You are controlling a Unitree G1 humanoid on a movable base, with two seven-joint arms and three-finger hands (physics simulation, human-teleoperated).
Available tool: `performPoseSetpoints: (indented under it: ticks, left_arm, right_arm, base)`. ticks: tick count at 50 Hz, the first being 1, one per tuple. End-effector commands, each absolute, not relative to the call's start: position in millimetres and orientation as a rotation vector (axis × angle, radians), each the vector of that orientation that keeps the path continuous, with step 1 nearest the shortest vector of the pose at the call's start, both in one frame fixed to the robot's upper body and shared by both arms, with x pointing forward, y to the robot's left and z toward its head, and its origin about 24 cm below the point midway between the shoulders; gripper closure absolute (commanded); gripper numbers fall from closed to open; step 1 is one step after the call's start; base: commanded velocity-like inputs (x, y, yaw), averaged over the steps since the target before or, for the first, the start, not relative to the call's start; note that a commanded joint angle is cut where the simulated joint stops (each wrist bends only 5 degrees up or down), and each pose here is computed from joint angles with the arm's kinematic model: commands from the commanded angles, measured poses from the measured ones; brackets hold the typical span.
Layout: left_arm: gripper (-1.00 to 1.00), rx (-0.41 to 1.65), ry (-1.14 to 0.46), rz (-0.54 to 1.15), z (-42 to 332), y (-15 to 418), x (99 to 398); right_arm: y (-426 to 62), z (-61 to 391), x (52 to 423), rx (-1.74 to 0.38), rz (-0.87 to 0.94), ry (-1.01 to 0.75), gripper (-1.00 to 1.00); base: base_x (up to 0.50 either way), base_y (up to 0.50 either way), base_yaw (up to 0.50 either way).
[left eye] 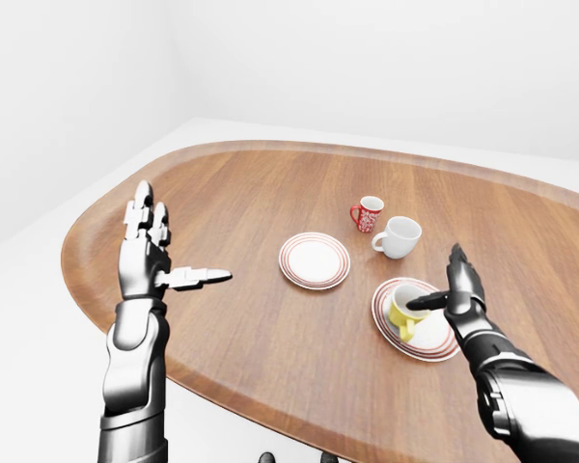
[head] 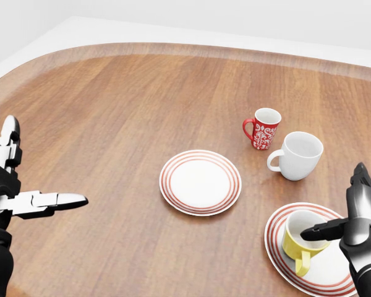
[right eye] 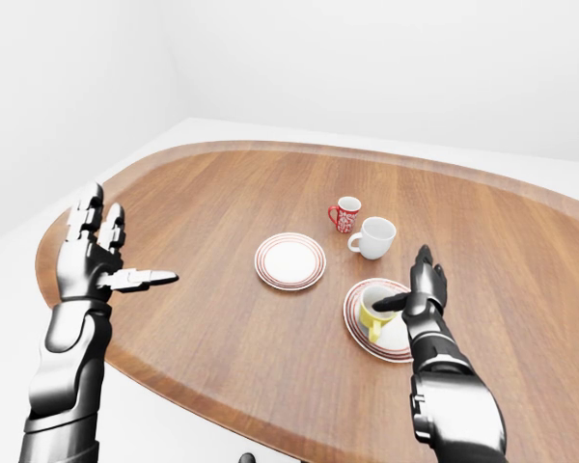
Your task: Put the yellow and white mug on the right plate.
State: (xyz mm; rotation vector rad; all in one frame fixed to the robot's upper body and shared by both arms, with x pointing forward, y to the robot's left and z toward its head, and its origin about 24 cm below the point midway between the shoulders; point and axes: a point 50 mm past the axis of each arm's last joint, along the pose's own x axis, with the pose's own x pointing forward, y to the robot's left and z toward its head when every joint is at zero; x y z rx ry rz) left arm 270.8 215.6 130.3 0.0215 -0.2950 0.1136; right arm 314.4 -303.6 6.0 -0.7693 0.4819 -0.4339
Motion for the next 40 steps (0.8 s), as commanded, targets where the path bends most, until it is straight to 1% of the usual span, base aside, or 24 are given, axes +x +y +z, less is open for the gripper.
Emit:
performPoseSetpoints:
  ticks: [1, 8, 23, 28, 35, 40]
  left_arm:
    - [-1.0, 0.023, -0.288, 0.11, 128.5, 214.3, 270.4]
    - [-1.0, 0.022, -0.288, 0.112, 128.5, 214.8, 271.1]
    - [-1.0, 0.023, -0.289, 0.112, 128.8, 215.0, 270.8]
    - [-1.0, 0.023, -0.293, 0.111, 129.7, 214.5, 270.3]
    - [-1.0, 0.024, -0.291, 0.11, 129.3, 214.4, 270.8]
    - [-1.0, 0.024, -0.3, 0.111, 131.2, 214.6, 270.0]
  right_arm:
    - [-304.0, 8.7, 316.4, -0.756, -0.434, 0.475, -1.0]
    - [-305.3, 14.3, 319.8, -0.743, -0.437, 0.457, -1.0]
    - [-305.5, 44.1, 336.6, -0.709, -0.43, 0.337, -1.0]
    - [-303.9, 57.5, 339.9, -0.688, -0.415, 0.257, -1.0]
    - [-292.6, 90.8, 339.6, -0.662, -0.367, 0.06, -1.0]
    - [-288.0, 105.8, 332.9, -0.649, -0.364, 0.025, -1.0]
  base:
    - [0.0, 0.0, 0.0]
    - [0.0, 0.0, 0.0]
    - [0.0, 0.0, 0.0]
    - [0.0, 0.0, 0.0]
    - [0.0, 0.0, 0.0]
    - [0.0, 0.0, 0.0]
